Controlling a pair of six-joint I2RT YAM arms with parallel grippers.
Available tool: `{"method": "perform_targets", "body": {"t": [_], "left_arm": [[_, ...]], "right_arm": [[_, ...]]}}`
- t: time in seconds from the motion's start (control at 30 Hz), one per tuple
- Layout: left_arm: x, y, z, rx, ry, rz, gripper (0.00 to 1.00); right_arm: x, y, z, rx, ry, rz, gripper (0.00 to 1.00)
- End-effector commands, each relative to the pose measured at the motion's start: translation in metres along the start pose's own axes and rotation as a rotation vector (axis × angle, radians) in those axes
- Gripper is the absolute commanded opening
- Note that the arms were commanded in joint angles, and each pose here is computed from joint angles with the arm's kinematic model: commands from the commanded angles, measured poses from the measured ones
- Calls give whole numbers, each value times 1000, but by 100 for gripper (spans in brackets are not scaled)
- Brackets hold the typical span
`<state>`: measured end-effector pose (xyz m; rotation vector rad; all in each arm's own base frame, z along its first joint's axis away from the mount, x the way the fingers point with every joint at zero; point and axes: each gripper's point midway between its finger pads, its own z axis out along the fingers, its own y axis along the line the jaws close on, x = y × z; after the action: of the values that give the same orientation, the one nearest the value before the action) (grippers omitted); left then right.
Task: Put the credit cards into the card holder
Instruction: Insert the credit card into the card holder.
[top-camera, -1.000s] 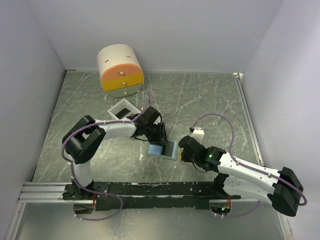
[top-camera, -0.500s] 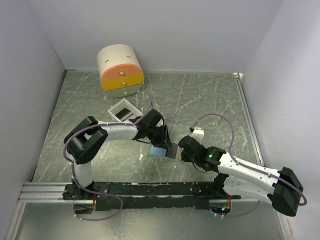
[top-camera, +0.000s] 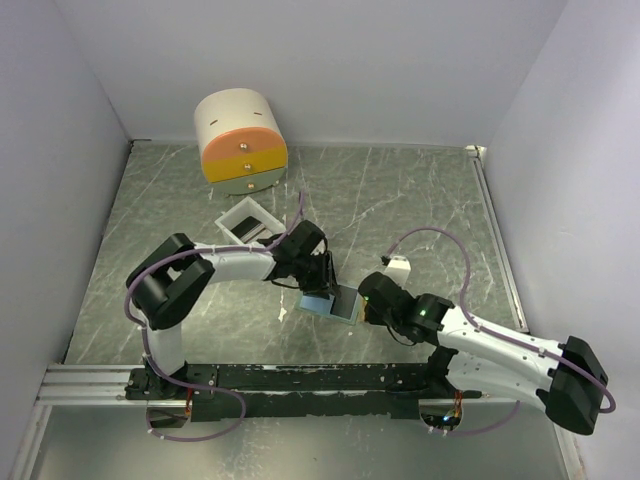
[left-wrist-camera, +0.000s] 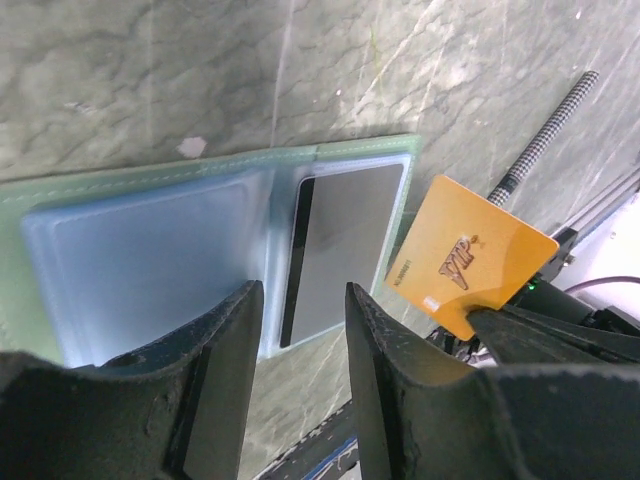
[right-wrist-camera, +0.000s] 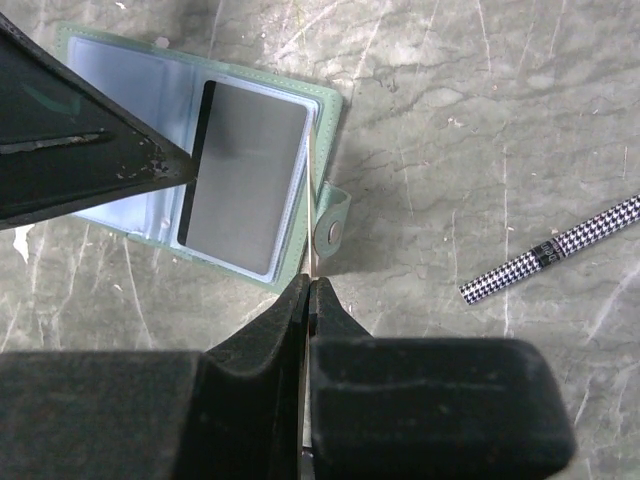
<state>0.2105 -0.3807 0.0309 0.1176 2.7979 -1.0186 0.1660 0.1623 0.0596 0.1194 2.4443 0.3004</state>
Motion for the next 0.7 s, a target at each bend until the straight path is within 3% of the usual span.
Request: {"method": "perform_targets", "body": {"t": [0.0, 0.23, 0.43, 0.67], "left_arm": [[-19, -10, -25, -68, -86, 74, 50], [-38, 21, -52, -254, -179, 127, 49], [-36, 62, -68, -372, -190, 124, 31], [-16, 86, -64, -375, -145, 111, 14]], "right_arm": [[-16, 1, -13, -3, -42, 11, 0], [-36, 20, -30, -83, -83, 28, 0], [-41, 52, -29, -227, -94, 45, 0], [-42, 78, -14, -297, -88, 44, 0]]}}
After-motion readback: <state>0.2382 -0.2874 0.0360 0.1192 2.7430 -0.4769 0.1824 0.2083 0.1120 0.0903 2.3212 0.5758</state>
